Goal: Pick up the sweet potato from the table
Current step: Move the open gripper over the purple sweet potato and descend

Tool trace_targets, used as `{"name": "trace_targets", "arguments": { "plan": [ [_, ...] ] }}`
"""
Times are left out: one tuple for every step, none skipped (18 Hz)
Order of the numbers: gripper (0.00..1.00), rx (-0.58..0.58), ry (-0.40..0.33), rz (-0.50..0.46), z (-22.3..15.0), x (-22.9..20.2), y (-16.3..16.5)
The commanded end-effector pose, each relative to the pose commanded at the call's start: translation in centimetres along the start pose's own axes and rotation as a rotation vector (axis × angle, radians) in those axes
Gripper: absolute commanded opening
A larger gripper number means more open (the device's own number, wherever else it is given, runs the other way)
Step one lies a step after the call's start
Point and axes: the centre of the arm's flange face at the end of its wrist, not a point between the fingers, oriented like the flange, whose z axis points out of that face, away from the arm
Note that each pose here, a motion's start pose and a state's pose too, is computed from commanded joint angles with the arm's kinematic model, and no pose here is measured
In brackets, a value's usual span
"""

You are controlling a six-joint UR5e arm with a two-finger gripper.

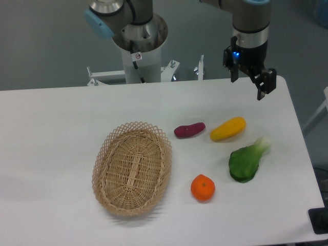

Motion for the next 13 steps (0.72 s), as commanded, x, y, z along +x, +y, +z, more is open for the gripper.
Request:
{"name": "trace_targets", "arguments": {
  "plan": [
    [1.00, 0.000, 0.002, 0.000, 0.2, 0.1, 0.0],
    [1.00, 0.004, 0.018, 0.000, 0.9, 0.6, -0.1],
    [1.00, 0.003, 0.011, 0.000, 0.8, 0.5, -0.1],
    [1.00, 0.008, 0.010, 0.002, 0.8, 0.6, -0.2],
    [1.00, 0.017, 0.013, -0.001, 1.0, 0.7, -0.3],
    [1.00, 0.022, 0.019, -0.004, 1.3, 0.8, -0.5],
    [1.00, 0.022, 0.021, -0.015, 1.3, 0.9, -0.5],
    [1.00, 0.025, 0.025, -0.020, 1.5, 0.9, -0.6],
    [1.00, 0.031, 0.032, -0.021, 1.9, 1.2, -0.8],
    [1.00, 0.046, 0.042, -0.021, 2.3, 1.6, -1.0],
    [1.00, 0.066, 0.053, -0.022, 2.8, 2.1, -1.3],
    [1.00, 0.076, 0.063, -0.031, 3.4, 2.6, -1.6],
    [1.00, 0.082, 0.071, -0.048, 3.9, 3.0, -1.8]
  ]
}}
